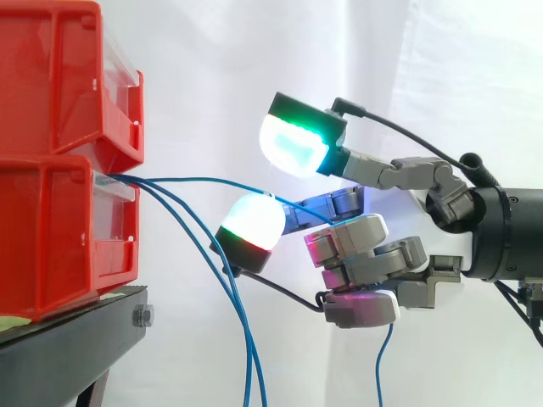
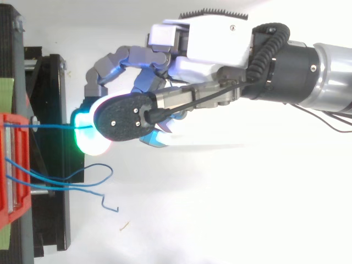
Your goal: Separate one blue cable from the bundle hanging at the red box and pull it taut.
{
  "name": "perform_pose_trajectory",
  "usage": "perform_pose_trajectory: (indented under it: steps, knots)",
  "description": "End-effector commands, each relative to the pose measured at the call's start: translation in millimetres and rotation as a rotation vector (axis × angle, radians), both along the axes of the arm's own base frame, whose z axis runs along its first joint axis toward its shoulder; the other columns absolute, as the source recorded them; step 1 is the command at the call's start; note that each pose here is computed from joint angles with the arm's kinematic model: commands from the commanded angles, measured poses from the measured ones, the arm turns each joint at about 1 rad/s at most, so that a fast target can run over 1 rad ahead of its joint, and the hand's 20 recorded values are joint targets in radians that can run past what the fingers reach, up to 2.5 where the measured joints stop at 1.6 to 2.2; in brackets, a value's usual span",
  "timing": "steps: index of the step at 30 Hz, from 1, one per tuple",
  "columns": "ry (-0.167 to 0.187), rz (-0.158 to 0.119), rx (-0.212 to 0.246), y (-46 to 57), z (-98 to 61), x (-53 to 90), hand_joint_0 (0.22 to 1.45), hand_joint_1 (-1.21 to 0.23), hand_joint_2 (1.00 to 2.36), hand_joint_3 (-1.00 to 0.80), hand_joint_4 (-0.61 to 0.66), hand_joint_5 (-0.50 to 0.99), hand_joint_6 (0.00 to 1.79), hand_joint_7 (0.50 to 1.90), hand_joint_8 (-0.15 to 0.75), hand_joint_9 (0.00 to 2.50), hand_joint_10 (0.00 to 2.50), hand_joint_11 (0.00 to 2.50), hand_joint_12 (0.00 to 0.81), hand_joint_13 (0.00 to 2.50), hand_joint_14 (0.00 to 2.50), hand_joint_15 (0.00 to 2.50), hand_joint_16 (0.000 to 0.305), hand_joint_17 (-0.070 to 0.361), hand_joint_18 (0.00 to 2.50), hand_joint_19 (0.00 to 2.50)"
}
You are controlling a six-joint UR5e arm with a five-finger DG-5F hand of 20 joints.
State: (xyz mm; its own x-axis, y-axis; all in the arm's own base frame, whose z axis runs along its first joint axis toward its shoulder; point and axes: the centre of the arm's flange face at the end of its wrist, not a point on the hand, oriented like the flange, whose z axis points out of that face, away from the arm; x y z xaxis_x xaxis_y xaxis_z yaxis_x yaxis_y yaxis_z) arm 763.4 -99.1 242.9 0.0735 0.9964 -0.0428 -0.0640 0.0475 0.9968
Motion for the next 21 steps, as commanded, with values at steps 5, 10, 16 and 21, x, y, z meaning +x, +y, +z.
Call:
perform_pose_trajectory:
  steps: [5, 10, 16, 21]
  knots:
    - [0.000, -0.010, 0.013, 0.3, -0.2, 0.0, 0.65, -0.56, 1.01, -0.21, 0.22, -0.11, 0.61, 1.11, 0.356, 1.17, 0.54, 1.27, 0.373, 1.31, 1.81, 1.10, 0.053, 0.119, 1.34, 1.10]
    - [0.002, -0.057, 0.076, -4.8, -1.2, -1.4, 0.64, -0.60, 1.01, -0.22, 0.22, -0.12, 0.61, 1.09, 0.354, 1.15, 0.54, 1.28, 0.372, 1.30, 1.79, 1.10, 0.054, 0.121, 1.34, 1.09]
    - [0.002, -0.067, 0.087, -5.8, -0.8, -1.4, 0.63, -0.59, 1.01, -0.25, 0.21, -0.12, 0.64, 1.07, 0.342, 1.15, 0.52, 1.32, 0.365, 1.29, 1.76, 1.12, 0.050, 0.114, 1.32, 1.11]
    - [0.007, -0.070, 0.083, -5.2, -1.9, -2.0, 0.63, -0.57, 1.01, -0.28, 0.20, -0.12, 0.66, 1.04, 0.329, 1.15, 0.47, 1.35, 0.347, 1.28, 1.74, 1.13, 0.048, 0.107, 1.29, 1.13]
